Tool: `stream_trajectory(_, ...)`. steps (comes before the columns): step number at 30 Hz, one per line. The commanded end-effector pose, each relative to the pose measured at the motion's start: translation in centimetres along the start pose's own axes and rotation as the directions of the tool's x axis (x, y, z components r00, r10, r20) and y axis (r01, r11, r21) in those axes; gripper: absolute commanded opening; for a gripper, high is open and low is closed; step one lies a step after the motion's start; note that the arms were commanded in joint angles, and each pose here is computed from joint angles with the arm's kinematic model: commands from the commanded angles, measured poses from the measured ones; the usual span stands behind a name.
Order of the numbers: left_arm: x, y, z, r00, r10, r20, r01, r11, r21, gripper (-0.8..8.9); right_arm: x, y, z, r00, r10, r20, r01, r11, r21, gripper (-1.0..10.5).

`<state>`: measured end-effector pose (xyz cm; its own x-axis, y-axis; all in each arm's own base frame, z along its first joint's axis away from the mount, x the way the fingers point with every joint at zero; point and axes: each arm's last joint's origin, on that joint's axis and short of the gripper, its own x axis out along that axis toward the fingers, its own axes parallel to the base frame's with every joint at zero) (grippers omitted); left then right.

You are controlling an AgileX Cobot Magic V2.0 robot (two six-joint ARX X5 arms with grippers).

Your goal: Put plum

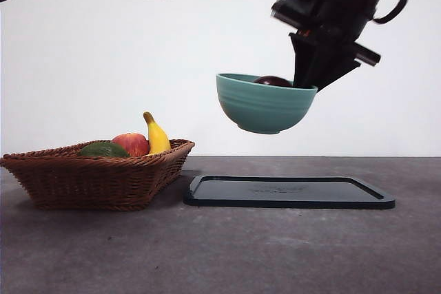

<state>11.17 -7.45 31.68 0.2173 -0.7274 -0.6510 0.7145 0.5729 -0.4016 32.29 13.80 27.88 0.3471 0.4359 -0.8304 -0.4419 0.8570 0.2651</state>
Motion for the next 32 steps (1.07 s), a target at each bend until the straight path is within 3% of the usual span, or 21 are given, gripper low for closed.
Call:
stream_trajectory(1,-0.1,-0.1,0.3,1.000,-0.012,0.007,0.012,1.000,0.028,4.03,1.1,-0.8,1.5,1.000,-0.008,-0.008,0.008,1.000,0.002,0.1)
stream_trajectory(16,-0.1,-0.1,0.3,1.000,-0.012,0.007,0.012,1.000,0.028,4.03,7.0,-5.2,3.6,0.996,-0.034,-0.078,0.040,0.996,0.074,0.1)
stream_trajectory(32,-0.1,-0.1,0.3,1.000,-0.012,0.007,0.012,1.000,0.029,4.03,9.4,-6.0,2.6,0.985,-0.030,-0.168,0.047,0.994,0.097,0.1)
